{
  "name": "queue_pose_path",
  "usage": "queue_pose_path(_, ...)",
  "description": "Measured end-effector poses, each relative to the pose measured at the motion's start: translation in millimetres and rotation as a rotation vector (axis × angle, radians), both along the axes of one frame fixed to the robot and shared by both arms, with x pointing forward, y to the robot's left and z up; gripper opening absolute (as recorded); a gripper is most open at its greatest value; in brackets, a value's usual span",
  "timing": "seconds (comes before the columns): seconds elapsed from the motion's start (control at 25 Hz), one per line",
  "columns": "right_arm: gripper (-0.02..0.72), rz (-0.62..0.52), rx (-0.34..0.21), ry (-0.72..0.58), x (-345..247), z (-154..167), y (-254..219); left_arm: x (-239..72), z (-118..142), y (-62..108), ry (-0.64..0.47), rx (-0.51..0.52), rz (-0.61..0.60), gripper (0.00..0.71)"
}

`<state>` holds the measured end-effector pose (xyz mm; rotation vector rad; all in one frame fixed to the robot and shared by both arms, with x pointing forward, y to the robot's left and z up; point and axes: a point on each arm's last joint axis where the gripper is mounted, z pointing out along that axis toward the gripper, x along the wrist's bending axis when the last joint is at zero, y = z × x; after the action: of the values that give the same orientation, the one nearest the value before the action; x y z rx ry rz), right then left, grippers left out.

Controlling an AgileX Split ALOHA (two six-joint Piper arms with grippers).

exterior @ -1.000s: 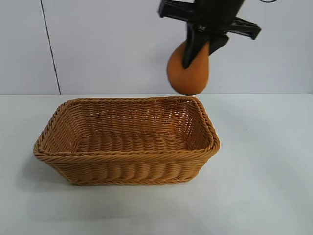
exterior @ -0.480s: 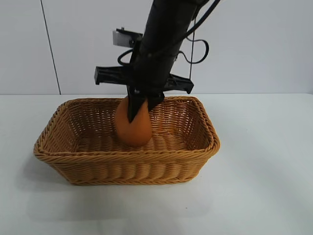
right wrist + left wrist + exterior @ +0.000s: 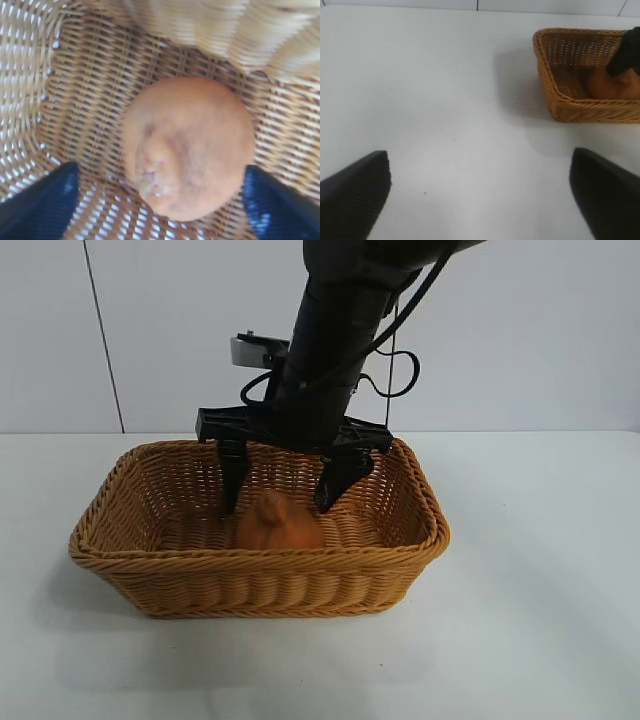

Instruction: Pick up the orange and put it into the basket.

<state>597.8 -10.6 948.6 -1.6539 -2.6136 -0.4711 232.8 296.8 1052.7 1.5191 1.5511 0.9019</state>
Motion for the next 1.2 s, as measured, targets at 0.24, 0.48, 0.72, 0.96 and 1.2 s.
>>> queue_pose_path(0.24, 0.692, 0.042, -0.09, 0.005, 2.6, 41.4, -4.4, 0.0, 0.0, 0.0, 0.0, 0.0, 0.0, 0.693)
queue_pose_path(0.48, 0.694, -0.028, -0.063, -0.087, 26.5, 83.6, -23.2, 0.0, 0.0, 0.0, 0.0, 0.0, 0.0, 0.693)
queue_pose_path(0.72, 0.694, -0.169, -0.079, -0.102, 62.4, 88.3, -82.9, 0.0, 0.0, 0.0, 0.0, 0.0, 0.0, 0.693)
queue_pose_path(0.96, 0.694, -0.342, -0.105, -0.103, 95.1, 88.3, -171.2, 0.0, 0.0, 0.0, 0.0, 0.0, 0.0, 0.693)
queue_pose_path(1.2, 0.694, -0.457, -0.121, -0.101, 107.6, 88.3, -239.3, 0.0, 0.0, 0.0, 0.0, 0.0, 0.0, 0.693)
